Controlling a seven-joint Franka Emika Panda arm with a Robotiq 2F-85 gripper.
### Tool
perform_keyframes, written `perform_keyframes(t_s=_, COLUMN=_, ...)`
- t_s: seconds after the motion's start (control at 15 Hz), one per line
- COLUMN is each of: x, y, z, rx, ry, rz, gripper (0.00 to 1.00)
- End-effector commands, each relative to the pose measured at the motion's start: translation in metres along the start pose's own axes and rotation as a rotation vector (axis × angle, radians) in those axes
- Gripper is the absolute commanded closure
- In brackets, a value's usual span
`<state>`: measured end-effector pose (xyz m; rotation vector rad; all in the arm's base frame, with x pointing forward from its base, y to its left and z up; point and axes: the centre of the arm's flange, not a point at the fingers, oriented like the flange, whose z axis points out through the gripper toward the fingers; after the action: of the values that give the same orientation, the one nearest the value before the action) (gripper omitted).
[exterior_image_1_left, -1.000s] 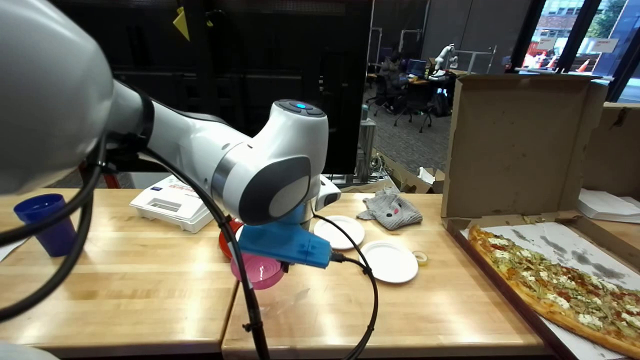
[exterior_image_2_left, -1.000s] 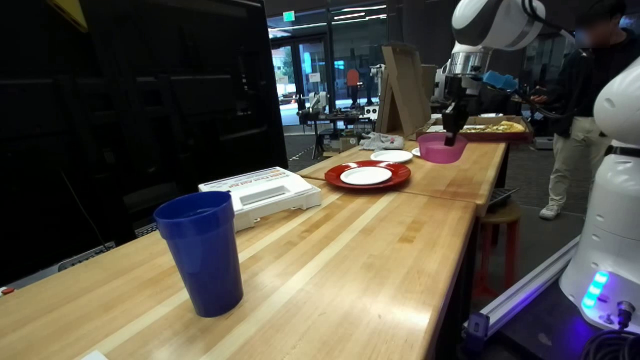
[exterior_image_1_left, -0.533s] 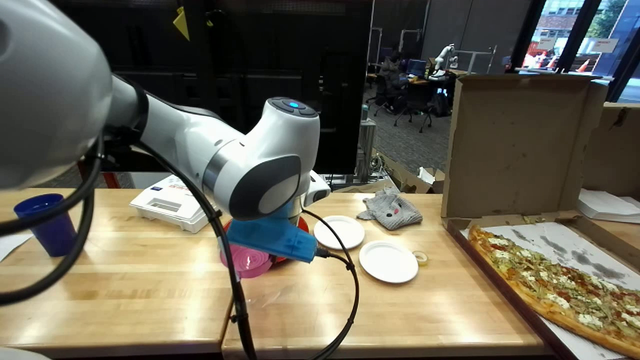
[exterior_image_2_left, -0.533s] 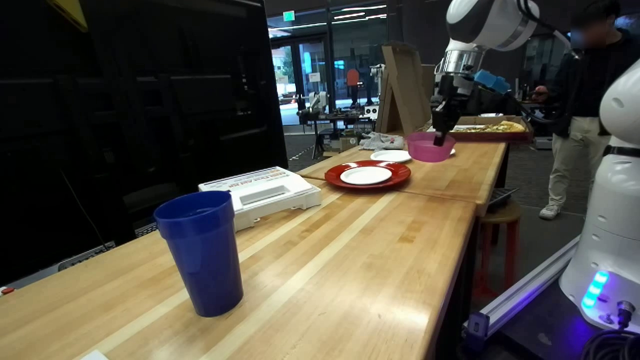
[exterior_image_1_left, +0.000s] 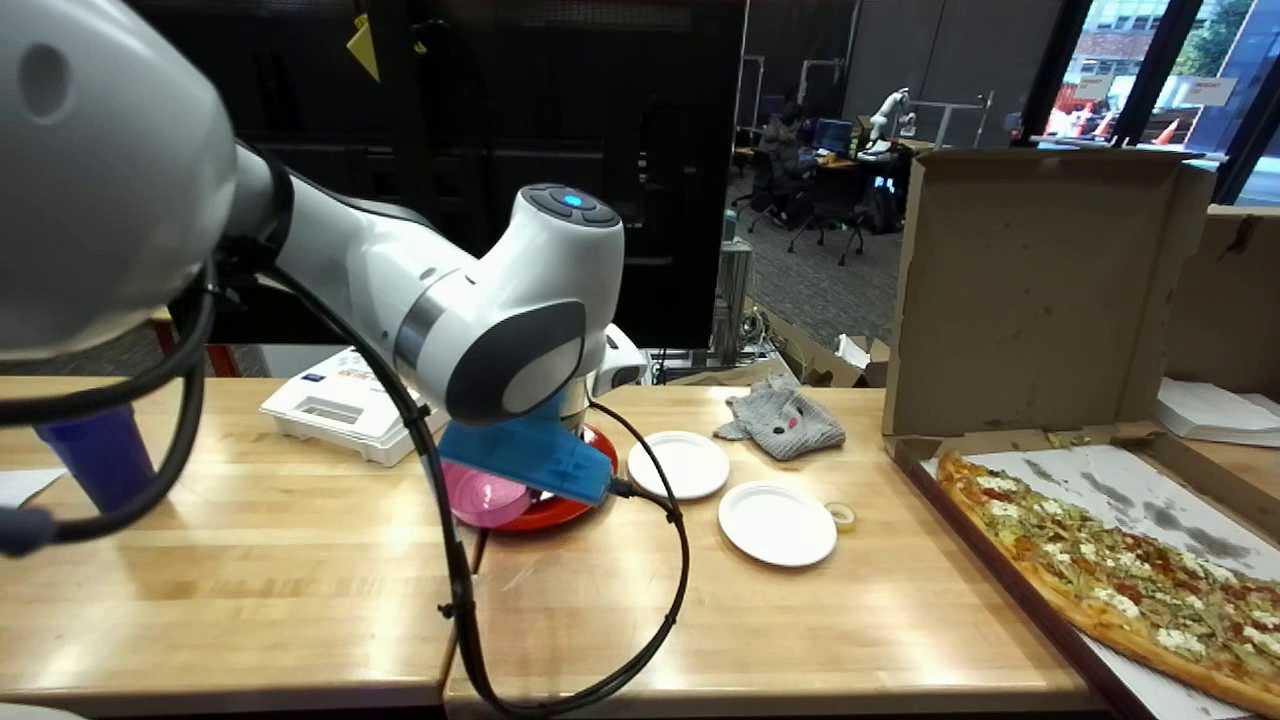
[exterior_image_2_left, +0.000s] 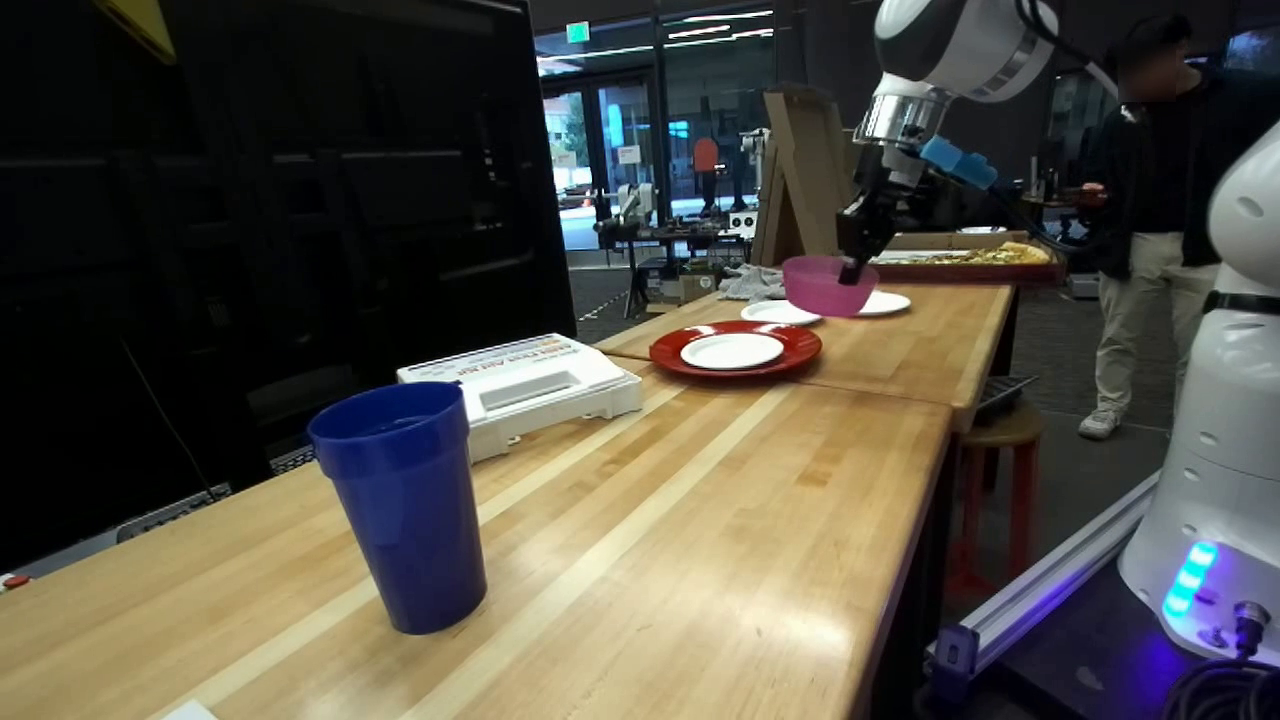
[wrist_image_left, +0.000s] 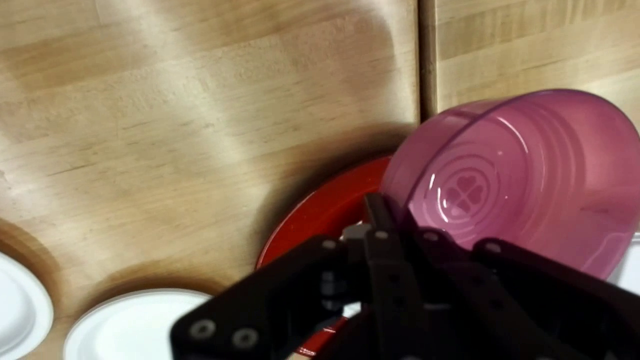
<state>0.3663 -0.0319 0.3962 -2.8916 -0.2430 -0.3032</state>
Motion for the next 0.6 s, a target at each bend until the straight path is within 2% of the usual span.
perform_keyframes(t_s=0.0, x=0.025, y=-0.004, z=-0.005, rx=0.006, ry=0.028, rz=0.034, gripper=0.99)
perform_keyframes(t_s=0.53, x=0.062, y=0.000, z=0.001, rx=-0.001, ry=0.021, rz=0.074, gripper=0.99)
